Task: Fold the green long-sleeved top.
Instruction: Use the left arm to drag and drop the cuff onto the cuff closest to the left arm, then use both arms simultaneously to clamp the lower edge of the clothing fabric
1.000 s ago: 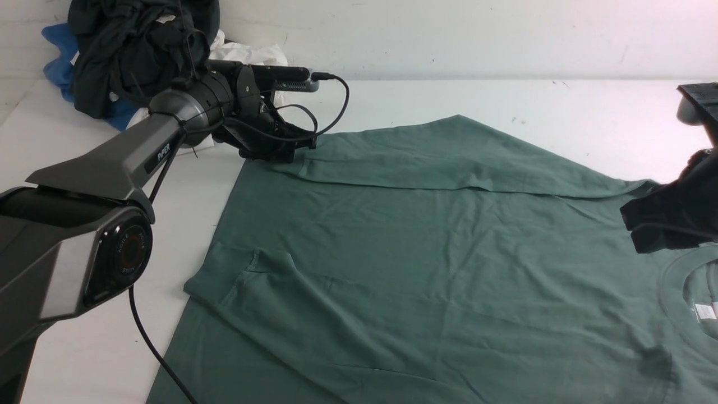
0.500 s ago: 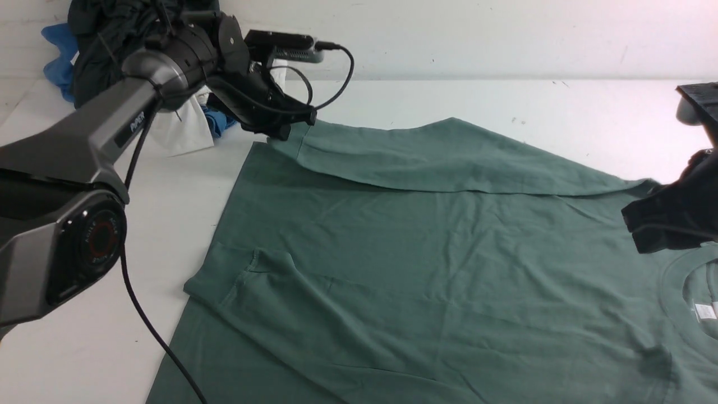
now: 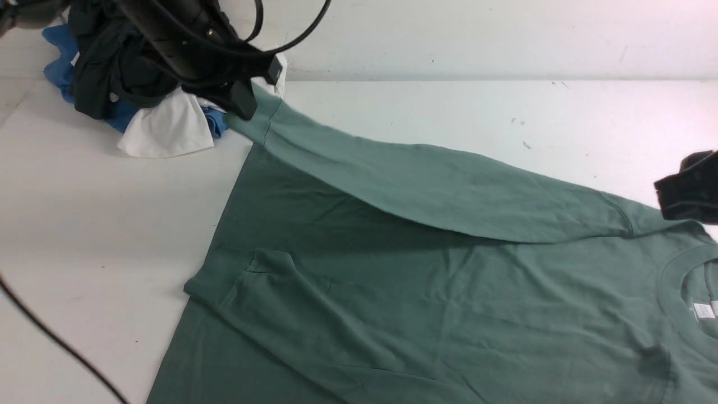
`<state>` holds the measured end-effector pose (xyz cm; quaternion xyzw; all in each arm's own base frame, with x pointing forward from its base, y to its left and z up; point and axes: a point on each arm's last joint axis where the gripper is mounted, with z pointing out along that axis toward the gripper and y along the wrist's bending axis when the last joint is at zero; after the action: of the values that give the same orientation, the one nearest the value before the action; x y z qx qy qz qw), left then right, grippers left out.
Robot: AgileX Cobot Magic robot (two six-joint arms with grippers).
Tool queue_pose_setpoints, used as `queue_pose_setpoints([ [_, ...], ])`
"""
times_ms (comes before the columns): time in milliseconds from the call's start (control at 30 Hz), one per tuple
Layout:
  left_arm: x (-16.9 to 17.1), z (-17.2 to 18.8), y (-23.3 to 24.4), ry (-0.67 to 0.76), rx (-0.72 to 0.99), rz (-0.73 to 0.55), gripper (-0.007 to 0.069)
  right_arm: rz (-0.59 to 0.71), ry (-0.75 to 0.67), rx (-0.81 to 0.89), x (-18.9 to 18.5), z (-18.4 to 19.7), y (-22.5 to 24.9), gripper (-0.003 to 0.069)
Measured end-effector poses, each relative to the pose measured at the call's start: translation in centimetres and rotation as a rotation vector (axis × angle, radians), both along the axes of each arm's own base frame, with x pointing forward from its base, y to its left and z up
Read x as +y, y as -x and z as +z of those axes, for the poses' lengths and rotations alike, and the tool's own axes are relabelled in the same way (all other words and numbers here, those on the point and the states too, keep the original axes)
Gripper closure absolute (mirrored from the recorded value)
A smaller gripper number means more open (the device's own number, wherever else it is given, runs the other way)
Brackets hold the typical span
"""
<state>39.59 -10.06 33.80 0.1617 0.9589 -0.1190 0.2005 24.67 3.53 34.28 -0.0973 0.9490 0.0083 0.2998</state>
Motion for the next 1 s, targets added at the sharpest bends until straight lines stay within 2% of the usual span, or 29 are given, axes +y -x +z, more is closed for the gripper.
queue_pose_setpoints([
  [300,1.9,-5.7,7.4,-0.032,0.092,0.074,0.0601,0.054,-0.069,-0.027,0.8,1.2,1.4,0.0408],
  [533,2.8,-10.2,8.5,-0.113,0.098,0.091,0.0572,0.185,-0.083,0.01,3.4,1.1,2.3,0.0408],
  [600,2.9,-11.1,8.4,-0.136,0.119,0.084,0.0534,0.21,-0.075,0.032,3.9,0.9,2.6,0.0408],
  [767,3.0,-12.2,8.2,-0.17,0.16,0.07,0.0309,0.252,-0.055,0.132,4.4,0.5,3.6,0.0408],
  [800,3.0,-12.2,8.2,-0.17,0.161,0.068,0.03,0.256,-0.052,0.142,4.5,0.4,3.7,0.0408],
  [833,2.9,-11.7,8.5,-0.174,0.156,0.049,0.0242,0.273,-0.046,0.165,4.7,0.3,4.0,0.0408],
  [900,2.4,-10.6,9.3,-0.183,0.137,-0.005,0.0179,0.303,-0.043,0.17,5.3,0.4,4.5,0.0408],
  [1000,0.5,-8.2,11.6,-0.201,0.108,-0.146,0.0145,0.363,-0.049,0.151,6.3,0.9,5.9,0.0408],
])
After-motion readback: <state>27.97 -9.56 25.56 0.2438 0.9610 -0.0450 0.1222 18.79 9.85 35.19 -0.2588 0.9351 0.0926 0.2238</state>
